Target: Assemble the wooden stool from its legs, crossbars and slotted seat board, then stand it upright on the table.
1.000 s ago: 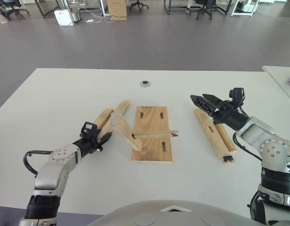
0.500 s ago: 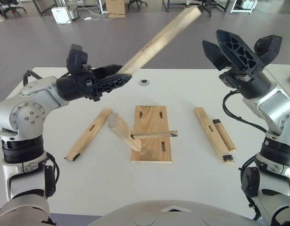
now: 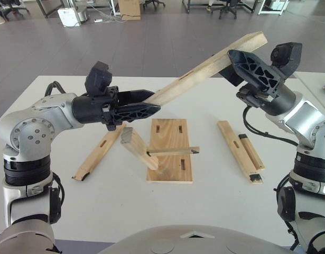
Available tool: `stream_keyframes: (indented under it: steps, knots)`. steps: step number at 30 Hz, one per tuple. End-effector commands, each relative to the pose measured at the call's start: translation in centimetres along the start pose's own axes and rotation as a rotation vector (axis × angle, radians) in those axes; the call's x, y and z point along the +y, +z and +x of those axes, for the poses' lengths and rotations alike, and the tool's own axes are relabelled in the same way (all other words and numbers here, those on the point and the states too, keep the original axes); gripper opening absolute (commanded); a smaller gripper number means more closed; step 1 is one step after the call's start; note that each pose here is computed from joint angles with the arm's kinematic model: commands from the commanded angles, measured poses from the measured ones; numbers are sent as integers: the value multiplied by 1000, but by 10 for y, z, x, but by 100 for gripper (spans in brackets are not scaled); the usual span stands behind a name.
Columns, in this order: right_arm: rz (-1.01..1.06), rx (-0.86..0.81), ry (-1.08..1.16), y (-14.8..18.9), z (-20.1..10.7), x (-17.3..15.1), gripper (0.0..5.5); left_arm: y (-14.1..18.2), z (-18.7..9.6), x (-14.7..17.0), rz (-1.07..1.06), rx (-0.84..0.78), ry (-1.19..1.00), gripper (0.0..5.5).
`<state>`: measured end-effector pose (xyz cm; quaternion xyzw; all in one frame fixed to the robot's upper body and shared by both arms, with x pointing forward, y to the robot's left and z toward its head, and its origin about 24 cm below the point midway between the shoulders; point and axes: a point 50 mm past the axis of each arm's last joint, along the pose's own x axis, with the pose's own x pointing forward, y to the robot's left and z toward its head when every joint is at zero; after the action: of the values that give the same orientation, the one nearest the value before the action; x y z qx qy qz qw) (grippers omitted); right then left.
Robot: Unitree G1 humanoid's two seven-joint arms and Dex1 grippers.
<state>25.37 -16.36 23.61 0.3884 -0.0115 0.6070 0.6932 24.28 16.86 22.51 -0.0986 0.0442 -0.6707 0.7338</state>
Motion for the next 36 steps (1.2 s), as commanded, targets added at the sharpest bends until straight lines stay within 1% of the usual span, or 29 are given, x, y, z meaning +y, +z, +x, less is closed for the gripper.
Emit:
stream_keyframes:
  steps: [1, 6, 9, 15, 17, 19, 20, 21, 22, 23, 26, 28, 31, 32, 34, 36]
  knots:
    - [-12, 32, 13, 0, 4, 4, 355, -3, 1, -3, -17, 8, -11, 217]
    - [-1, 30, 12, -3, 7, 3, 259, -5, 3, -7, -23, 16, -22, 217]
    - [1, 41, 16, -5, 9, 4, 218, -5, 4, -7, -22, 11, -23, 217]
    - [-16, 50, 7, -3, 11, 6, 212, -6, 3, -6, -6, 14, -5, 217]
    - [-67, 46, -17, 5, 12, 6, 212, -9, 0, -2, 40, 28, 33, 217]
    - [-137, 41, -43, 17, 11, 7, 212, -16, -3, -1, 21, 65, 40, 217]
    - [-175, 44, -58, 23, 12, 8, 210, -20, -6, 1, 18, 82, 55, 253]
    - [-219, 52, -68, 27, 14, 9, 208, -24, -9, 5, 13, 95, 74, 273]
    - [-263, 56, -78, 33, 16, 9, 207, -27, -15, 10, 22, 106, 106, 283]
    - [-292, 58, -84, 37, 18, 8, 207, -29, -18, 13, 32, 115, 127, 308]
    - [-386, 87, -133, 49, 16, 2, 207, -27, -36, 29, 113, 74, 250, 362]
    - [-451, 176, -225, 46, 3, -11, 207, -23, -53, 39, 169, 43, 346, 367]
    - [-469, 290, -308, 28, -19, -28, 207, -25, -64, 44, 192, 11, 410, 367]
    - [-469, 321, -324, 22, -25, -31, 207, -26, -64, 44, 193, 1, 416, 367]
    - [-476, 415, -366, 9, -48, -34, 207, -31, -67, 43, 181, -24, 438, 367]
    - [-478, 470, -376, 5, -69, -28, 207, -42, -72, 38, 158, -33, 472, 367]
